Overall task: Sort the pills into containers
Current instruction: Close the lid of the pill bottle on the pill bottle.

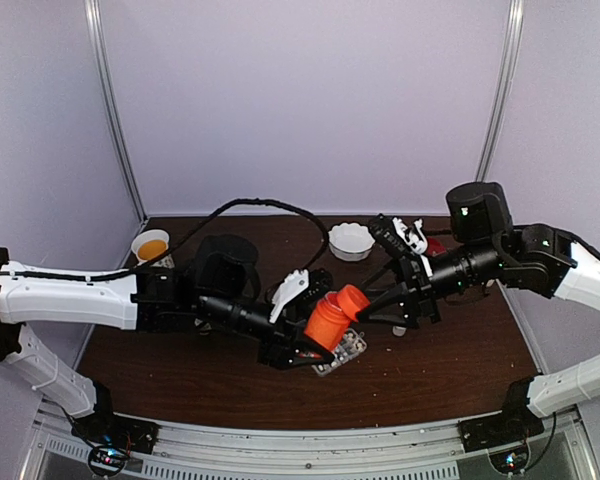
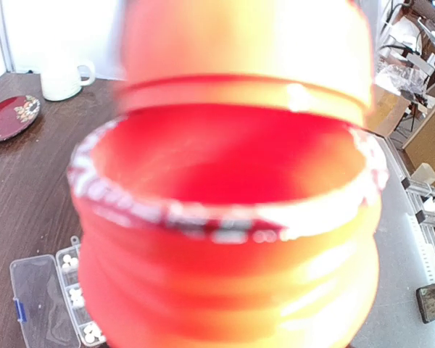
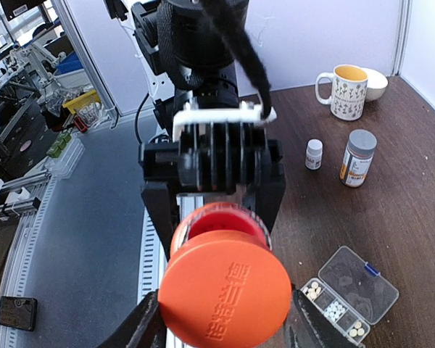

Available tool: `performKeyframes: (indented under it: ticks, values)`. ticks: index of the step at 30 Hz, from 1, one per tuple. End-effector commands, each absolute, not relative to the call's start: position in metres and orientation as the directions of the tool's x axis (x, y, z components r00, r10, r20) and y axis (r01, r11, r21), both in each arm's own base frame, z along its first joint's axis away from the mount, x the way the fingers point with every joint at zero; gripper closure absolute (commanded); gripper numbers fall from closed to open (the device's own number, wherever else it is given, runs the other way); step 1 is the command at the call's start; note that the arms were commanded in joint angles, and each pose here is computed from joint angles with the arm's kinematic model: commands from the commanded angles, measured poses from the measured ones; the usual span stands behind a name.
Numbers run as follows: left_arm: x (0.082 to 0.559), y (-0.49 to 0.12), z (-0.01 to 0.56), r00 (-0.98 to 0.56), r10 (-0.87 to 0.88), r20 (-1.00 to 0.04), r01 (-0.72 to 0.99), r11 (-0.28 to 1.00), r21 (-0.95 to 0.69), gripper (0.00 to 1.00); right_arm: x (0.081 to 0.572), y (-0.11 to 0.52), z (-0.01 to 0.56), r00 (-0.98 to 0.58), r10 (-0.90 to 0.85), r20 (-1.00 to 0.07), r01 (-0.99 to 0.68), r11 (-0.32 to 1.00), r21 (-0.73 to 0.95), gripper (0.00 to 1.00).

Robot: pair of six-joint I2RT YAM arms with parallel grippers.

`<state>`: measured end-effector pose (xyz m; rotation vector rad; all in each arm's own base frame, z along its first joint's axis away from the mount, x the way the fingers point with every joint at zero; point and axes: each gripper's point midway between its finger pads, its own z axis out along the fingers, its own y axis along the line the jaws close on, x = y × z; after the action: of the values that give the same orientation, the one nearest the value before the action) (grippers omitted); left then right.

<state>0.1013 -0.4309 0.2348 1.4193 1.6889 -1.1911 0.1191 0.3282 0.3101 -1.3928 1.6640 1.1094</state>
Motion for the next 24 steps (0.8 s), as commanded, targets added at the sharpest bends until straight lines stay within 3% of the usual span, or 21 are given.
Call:
performKeyframes:
  ticks: [1,6,12,24]
  values:
    - [0.122,-0.429,0.303,-0.182,0.189,-0.965,0.983,0.024,-0.181,0.88,0.094,0.309,0.284,-0.244,-0.507,-0.827,-0.961,0.013,0.276,1.0]
    - [0.121,-0.43,0.301,-0.179,0.202,-0.963,0.984,0.015,-0.179,0.98,0.101,0.312,0.289,-0.247,-0.49,-0.836,-0.964,0.035,0.264,1.0]
    - [0.122,-0.434,0.297,-0.183,0.226,-0.957,0.983,0.008,-0.186,0.95,0.117,0.322,0.312,-0.279,-0.384,-0.88,-0.959,0.076,0.271,1.0]
    - [0.116,-0.439,0.295,-0.174,0.248,-0.953,0.981,-0.037,-0.188,0.96,0.128,0.339,0.314,-0.279,-0.421,-0.863,-0.959,0.071,0.275,1.0]
